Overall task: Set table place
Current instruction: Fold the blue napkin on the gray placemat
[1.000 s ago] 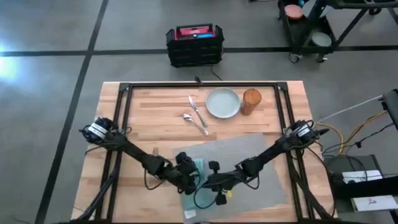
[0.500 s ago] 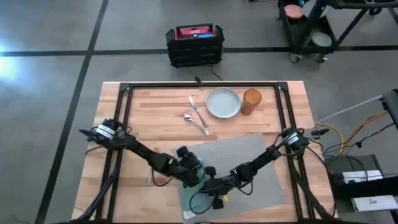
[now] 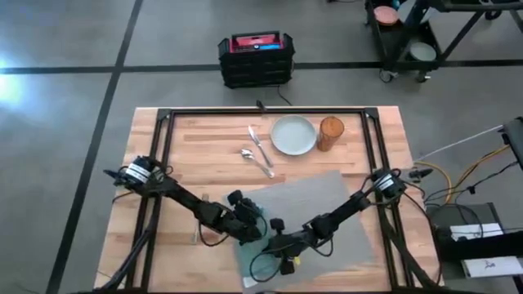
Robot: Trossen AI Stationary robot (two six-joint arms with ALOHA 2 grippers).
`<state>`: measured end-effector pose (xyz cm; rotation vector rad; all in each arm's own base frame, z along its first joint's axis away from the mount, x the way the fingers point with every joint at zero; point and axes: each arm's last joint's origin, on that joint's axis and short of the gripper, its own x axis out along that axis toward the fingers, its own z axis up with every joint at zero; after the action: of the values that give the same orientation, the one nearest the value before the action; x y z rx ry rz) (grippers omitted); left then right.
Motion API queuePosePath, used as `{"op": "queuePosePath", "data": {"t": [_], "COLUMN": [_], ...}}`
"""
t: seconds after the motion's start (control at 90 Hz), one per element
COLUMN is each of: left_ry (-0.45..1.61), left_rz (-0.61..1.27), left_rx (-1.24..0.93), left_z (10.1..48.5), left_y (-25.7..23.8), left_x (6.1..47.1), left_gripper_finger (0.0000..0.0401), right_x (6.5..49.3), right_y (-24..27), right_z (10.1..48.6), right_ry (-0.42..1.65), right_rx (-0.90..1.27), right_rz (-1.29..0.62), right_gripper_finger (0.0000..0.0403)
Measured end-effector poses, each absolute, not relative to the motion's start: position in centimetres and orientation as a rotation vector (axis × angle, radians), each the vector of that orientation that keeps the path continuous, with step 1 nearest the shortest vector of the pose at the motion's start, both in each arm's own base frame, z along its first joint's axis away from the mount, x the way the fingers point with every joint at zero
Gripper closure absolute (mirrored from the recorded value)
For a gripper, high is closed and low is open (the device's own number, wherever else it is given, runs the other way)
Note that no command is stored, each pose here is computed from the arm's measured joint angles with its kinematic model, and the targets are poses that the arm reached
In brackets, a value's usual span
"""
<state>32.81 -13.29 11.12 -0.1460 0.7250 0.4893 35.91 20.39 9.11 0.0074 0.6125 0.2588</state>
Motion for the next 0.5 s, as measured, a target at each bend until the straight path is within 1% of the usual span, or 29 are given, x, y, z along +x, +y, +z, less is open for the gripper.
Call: {"op": "queuePosePath", "data": {"t": [0.256, 0.433, 0.5], "left_ry": [0.723, 0.674, 0.661], "left_rz": [0.49, 0.43, 0.399], "left_rx": [-0.141, -0.189, -0.218], "left_z": [12.1, 14.8, 15.9], "left_y": [-13.1, -13.4, -13.5], "left_x": [32.6, 32.7, 32.7], "left_gripper_finger": [0.0288, 0.0288, 0.0288], "right_x": [36.0, 36.3, 36.4], "right_y": [20.5, 20.9, 20.9], "right_z": [9.4, 10.4, 11.3], "right_ry": [0.61, 0.617, 0.639], "right_rx": [0.01, 0.006, -0.007], "right_rz": [0.264, 0.296, 0.294], "right_gripper_finger": [0.0403, 0.0403, 0.0403]}}
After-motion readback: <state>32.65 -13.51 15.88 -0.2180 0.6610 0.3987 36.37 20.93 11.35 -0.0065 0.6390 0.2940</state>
